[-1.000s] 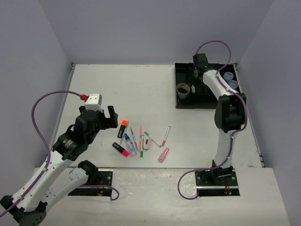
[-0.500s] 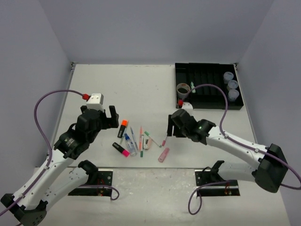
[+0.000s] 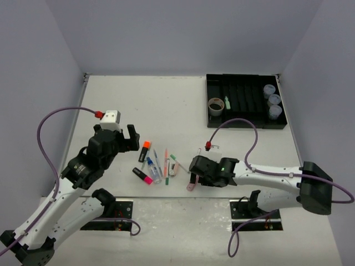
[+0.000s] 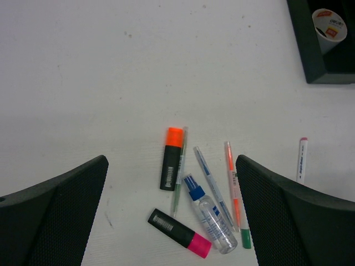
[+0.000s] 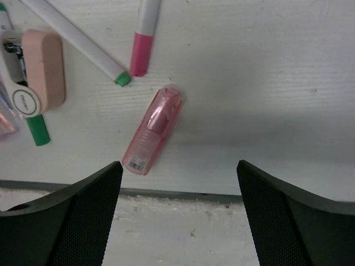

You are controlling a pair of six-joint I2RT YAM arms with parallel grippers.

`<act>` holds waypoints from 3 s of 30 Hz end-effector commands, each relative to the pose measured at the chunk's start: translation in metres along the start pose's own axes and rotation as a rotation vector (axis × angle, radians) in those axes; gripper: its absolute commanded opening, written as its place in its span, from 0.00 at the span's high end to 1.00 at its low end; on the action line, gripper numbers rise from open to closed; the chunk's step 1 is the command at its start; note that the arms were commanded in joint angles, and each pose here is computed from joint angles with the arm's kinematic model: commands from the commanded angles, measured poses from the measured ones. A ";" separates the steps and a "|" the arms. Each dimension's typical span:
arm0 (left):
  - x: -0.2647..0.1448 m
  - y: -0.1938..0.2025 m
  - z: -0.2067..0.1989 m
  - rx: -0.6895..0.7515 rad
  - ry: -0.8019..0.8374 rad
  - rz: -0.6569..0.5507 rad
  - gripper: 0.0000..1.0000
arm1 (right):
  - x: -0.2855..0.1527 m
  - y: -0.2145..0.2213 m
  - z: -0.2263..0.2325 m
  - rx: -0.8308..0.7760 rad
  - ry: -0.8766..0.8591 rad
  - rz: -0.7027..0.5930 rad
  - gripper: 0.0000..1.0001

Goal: Sort the stationery into containers
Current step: Pick up the scissors from the center of the board, then place the scissors in the storage box.

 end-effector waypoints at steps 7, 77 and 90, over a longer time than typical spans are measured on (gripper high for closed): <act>-0.009 -0.012 -0.003 0.007 0.040 -0.074 0.00 | 0.001 0.008 0.032 0.054 0.044 -0.023 0.18; 0.000 -0.003 -0.011 0.043 0.035 -0.023 0.00 | 0.107 -0.459 -0.019 -0.297 0.220 -0.302 1.00; 0.000 -0.003 -0.011 0.045 0.035 -0.021 0.00 | 0.134 -0.439 -0.034 -0.264 0.230 -0.230 0.92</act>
Point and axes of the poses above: each gripper's point midway between its finger pads, its own x axis out along the fingers, its own z axis along the line the jaws close on, y = z × x, the point moved 3 cm from there along -x, back along the fingers, and after that the axes turned 10 degrees about x, right-handed, at the moved point
